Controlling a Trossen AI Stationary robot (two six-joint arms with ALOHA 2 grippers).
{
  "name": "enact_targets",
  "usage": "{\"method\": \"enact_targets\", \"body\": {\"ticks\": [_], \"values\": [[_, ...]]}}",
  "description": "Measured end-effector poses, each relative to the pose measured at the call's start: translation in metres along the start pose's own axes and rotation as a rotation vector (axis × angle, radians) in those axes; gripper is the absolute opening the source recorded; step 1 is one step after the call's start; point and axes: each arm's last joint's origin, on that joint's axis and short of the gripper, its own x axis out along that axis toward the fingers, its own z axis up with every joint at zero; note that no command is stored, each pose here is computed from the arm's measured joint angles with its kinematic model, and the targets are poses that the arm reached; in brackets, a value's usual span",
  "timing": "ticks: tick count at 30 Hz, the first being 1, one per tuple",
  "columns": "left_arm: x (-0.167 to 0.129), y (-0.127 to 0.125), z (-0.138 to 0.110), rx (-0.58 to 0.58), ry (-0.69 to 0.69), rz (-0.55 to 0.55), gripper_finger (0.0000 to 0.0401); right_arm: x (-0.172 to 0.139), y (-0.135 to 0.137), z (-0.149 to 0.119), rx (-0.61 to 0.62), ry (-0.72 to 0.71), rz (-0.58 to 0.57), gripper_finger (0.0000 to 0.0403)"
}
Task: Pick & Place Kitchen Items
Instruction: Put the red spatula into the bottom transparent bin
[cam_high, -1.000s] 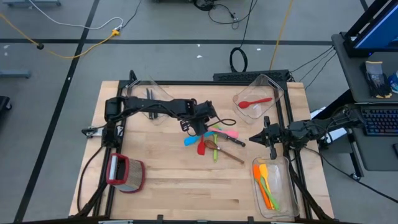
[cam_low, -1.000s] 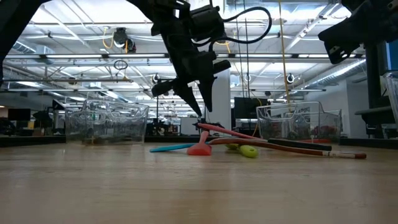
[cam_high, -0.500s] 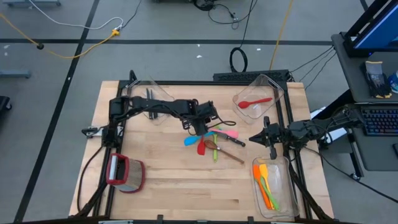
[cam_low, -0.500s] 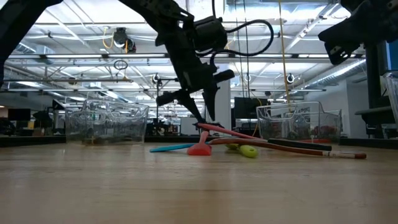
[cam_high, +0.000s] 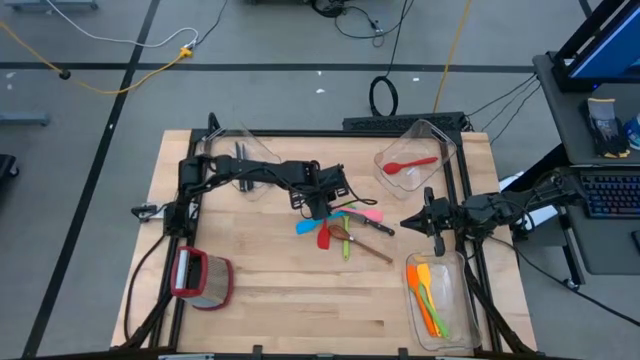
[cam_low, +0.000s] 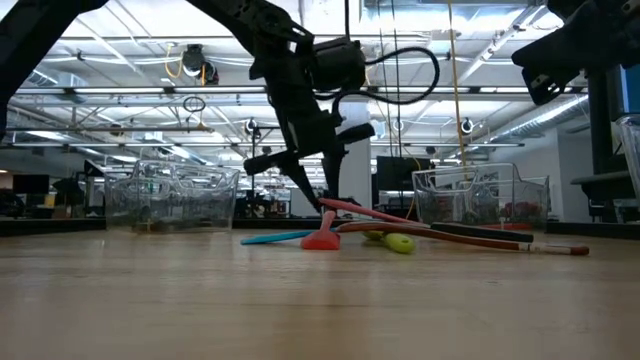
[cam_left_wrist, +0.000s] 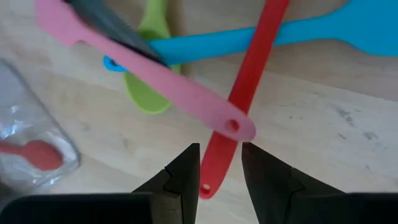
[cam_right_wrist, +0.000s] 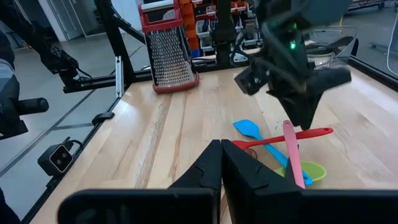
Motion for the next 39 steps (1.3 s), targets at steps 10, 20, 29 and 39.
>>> {"method": "enact_targets", "body": {"ticks": [10,20,29,39], "values": [[0.006,0.002,0.000,0.012,-0.001,0.023,0.0124,0.000,0.000,0.000,0.004,0.000,0.000,0.0000],[0.019,-0.002,0.002,0.030,-0.018,-0.018,0.0124,0.000,0.000,0.000,0.003,0.001,0.000,0.0000],[0.024,0.000,0.001,0.024,0.007,0.008,0.0124,0.000,0.000,0.000,0.007,0.000,0.000,0.0000],[0.019,0.003,-0.001,0.024,0.063,0.028,0.0124,0.000,0.000,0.000,0.005,0.000,0.000,0.0000]]}}
